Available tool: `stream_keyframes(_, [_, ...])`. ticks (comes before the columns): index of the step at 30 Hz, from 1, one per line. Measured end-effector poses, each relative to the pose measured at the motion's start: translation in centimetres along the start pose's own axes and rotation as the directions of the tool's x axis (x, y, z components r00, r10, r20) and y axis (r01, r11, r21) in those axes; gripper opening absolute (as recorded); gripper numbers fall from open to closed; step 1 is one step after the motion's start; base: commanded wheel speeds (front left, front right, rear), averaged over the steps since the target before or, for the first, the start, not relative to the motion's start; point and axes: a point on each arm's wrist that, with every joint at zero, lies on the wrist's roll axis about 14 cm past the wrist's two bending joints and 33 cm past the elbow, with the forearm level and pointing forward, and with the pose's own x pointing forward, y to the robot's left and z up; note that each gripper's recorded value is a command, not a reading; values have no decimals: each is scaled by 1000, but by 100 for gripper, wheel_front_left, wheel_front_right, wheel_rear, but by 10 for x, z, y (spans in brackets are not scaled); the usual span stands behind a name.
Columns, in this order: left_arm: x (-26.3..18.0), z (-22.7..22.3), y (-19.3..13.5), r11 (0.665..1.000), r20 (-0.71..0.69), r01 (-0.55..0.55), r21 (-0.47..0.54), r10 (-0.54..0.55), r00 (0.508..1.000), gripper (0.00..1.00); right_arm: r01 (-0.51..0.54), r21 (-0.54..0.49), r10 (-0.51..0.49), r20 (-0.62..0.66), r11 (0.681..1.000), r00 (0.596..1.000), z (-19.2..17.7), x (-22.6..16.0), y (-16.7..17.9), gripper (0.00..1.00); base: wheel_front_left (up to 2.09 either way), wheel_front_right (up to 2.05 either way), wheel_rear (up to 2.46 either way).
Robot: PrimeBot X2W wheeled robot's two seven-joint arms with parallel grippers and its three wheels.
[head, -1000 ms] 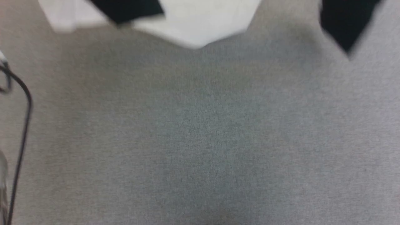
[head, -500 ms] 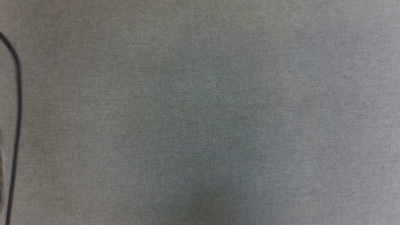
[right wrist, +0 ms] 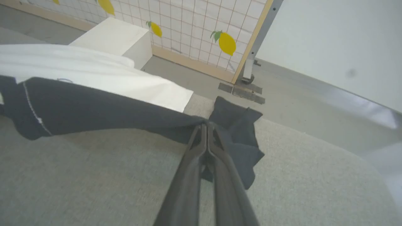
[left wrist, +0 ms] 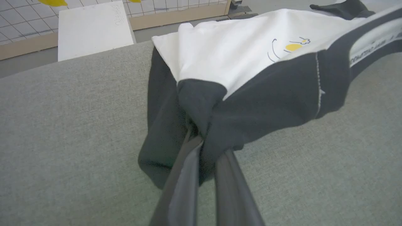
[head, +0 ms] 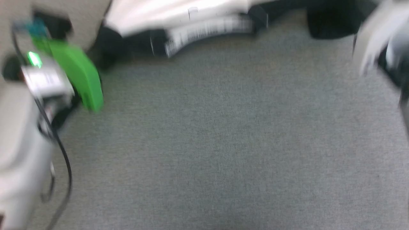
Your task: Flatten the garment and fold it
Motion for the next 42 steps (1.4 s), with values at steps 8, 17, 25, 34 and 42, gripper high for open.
stream_keyframes(8, [-75,-84,-56,991,-93,48,-126,-60,994,0,-24,154,59,-227,988,972,-94,-99,33,0,0,0,0])
stream_keyframes(17, [-128,-119,-88,977,-129,12,-212,-40,991,0,76,264,27,-367,962,930,-146,-172,53,0,0,0,0])
stream_keyframes(25, [-154,-150,-105,958,-198,-25,-285,-33,980,0,154,328,73,-585,932,808,-200,-222,82,0,0,0,0])
stream_keyframes(34, [-149,-145,-114,927,-95,-42,-372,7,995,100,168,360,81,-584,918,808,-204,-226,90,100,0,0,0])
stream_keyframes(42, [-159,-122,-102,890,63,-75,-450,115,991,100,161,385,24,-431,909,902,-175,-213,83,100,0,0,0])
